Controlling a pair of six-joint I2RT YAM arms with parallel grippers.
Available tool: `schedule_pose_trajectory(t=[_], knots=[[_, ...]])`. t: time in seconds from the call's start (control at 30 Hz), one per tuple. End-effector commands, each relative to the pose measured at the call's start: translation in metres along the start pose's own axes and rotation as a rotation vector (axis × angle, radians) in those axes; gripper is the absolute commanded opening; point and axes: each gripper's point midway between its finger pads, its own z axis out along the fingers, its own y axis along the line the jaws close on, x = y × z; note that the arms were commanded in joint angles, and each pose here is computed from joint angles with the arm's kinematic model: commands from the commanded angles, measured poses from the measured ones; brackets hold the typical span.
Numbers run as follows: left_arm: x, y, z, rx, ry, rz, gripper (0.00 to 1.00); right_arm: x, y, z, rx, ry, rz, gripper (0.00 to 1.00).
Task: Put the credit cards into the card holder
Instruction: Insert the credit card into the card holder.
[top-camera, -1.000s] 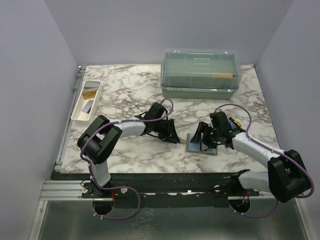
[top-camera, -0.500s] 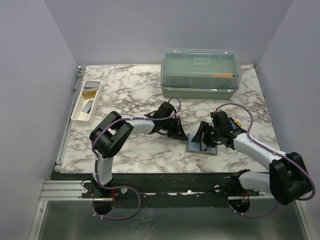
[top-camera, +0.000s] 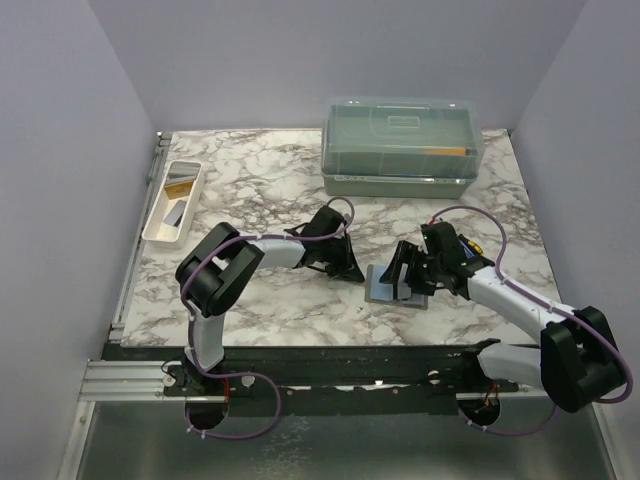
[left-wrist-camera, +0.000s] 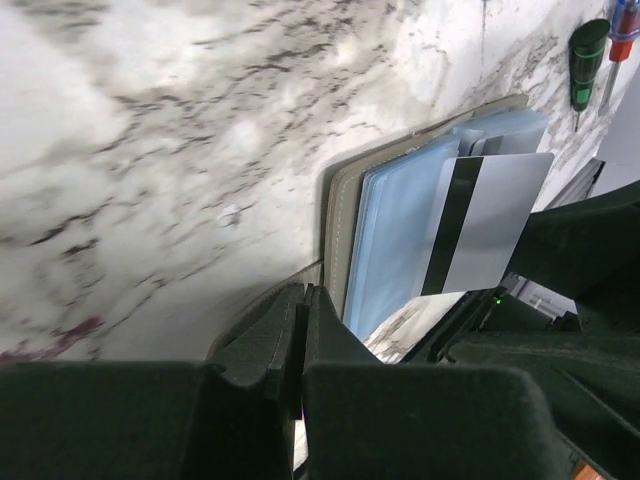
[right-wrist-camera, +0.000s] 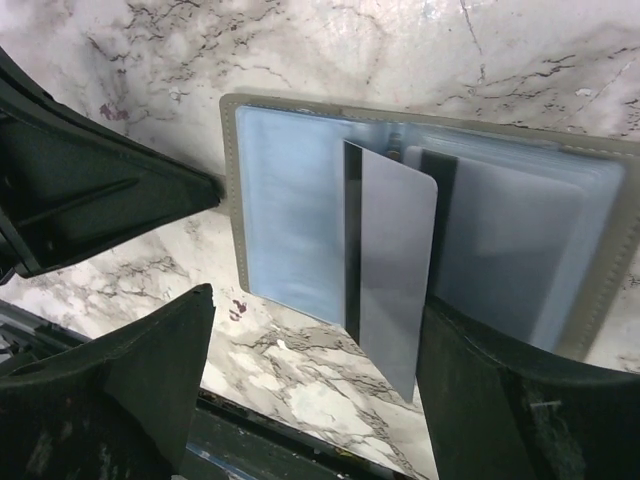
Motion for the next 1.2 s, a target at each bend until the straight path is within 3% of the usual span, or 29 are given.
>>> schedule_pose_trajectory(t=[0.0, 0.13, 0.3, 0.4, 0.67, 0.87, 1.17], knots=[[0.009, 0.079, -0.015, -0.254, -0.009, -0.048, 0.0, -0.004, -0.005, -0.002, 0.039, -0.012, -0.011, 0.8], [0.011, 0.081, -0.022, -0.248, -0.007, -0.052, 0.0, -0.003, -0.002, 0.003, 0.015, -0.002, -0.014, 0.78], [0.013, 0.078, -0.023, -0.235, 0.0, -0.048, 0.0, -0.001, 0.002, 0.009, -0.017, 0.007, -0.025, 0.67], [0.013, 0.076, -0.024, -0.228, 0.001, -0.046, 0.0, 0.0, 0.0, 0.012, -0.01, 0.014, -0.022, 0.54], [0.012, 0.069, -0.027, -0.207, 0.002, -0.044, 0.0, 0.009, -0.002, 0.021, -0.033, 0.039, -0.021, 0.43], [0.009, 0.069, -0.03, -0.21, -0.013, -0.046, 0.0, 0.017, 0.018, 0.024, -0.138, 0.076, -0.025, 0.43], [-0.003, 0.082, -0.045, -0.22, -0.042, -0.07, 0.0, 0.026, 0.025, 0.035, -0.154, 0.135, -0.08, 0.59]])
